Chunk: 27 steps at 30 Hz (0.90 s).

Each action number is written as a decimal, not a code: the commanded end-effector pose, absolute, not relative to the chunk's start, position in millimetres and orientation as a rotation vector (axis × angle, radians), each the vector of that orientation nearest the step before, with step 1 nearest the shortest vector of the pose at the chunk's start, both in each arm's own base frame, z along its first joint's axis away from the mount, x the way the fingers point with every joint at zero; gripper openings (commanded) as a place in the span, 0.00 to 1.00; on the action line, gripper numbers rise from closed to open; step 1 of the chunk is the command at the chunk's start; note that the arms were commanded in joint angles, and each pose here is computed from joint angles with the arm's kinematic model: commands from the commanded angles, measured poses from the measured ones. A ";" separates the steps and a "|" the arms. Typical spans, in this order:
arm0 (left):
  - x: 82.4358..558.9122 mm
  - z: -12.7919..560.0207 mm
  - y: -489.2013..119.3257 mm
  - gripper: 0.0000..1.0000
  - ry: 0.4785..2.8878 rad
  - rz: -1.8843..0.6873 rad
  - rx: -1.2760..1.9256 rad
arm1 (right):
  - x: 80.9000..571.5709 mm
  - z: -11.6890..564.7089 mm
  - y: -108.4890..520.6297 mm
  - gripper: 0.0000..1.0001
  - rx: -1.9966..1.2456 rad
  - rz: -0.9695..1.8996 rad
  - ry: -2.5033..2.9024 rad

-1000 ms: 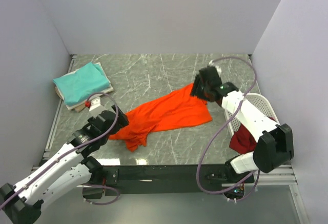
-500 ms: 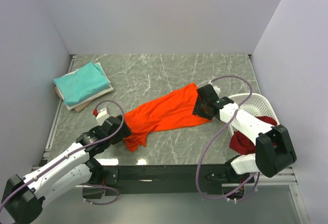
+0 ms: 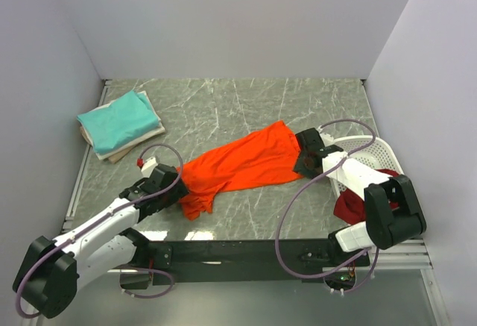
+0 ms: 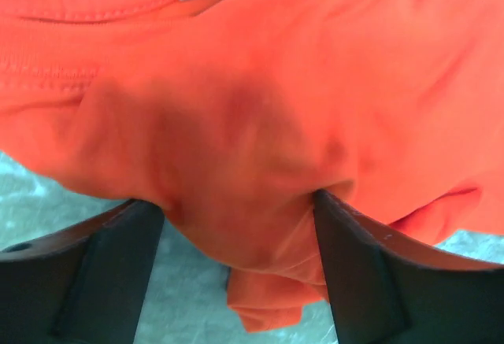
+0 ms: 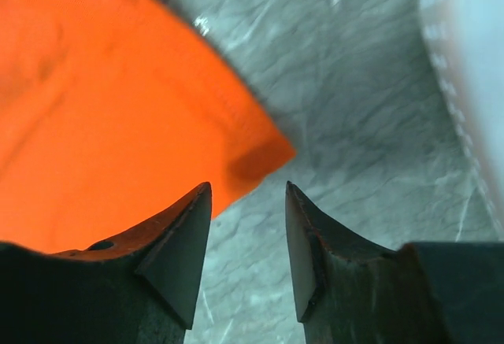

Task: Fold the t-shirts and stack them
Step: Flatten the tshirt out

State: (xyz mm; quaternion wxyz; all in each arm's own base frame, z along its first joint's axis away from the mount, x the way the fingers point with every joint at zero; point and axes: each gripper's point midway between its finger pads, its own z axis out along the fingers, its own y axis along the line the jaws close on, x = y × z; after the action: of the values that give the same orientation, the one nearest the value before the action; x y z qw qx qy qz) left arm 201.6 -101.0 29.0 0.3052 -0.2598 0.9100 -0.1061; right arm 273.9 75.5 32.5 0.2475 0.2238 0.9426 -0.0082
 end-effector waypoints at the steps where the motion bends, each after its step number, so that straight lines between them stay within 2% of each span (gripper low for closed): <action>1: 218.5 34.7 -104.6 0.72 2.371 -0.311 -0.649 | 286.1 28.0 60.5 0.49 0.668 -0.049 2.514; 4: 226.4 32.5 -101.5 0.52 2.366 -0.306 -0.660 | 288.2 21.6 53.8 0.46 0.698 -0.056 2.513; 5: 228.6 32.7 -100.3 0.41 2.367 -0.300 -0.653 | 288.8 19.6 51.6 0.46 0.706 -0.062 2.514; 8: 241.0 38.5 -99.5 0.32 2.356 -0.299 -0.646 | 292.4 16.1 48.9 0.45 0.714 -0.070 2.516; 16: 279.0 56.8 -105.9 0.30 2.355 -0.272 -0.581 | 295.4 14.2 61.1 0.32 0.699 0.007 2.566; 27: 346.7 73.6 -121.9 0.34 2.366 -0.245 -0.429 | 280.3 27.9 58.6 0.35 0.701 0.017 2.560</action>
State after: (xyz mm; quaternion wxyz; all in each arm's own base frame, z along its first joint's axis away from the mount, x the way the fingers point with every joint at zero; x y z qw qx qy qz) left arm 309.4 -109.2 42.5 0.3084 -0.1963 0.9280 -0.0716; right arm 282.9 61.9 16.2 0.2291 0.2515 0.9404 0.0052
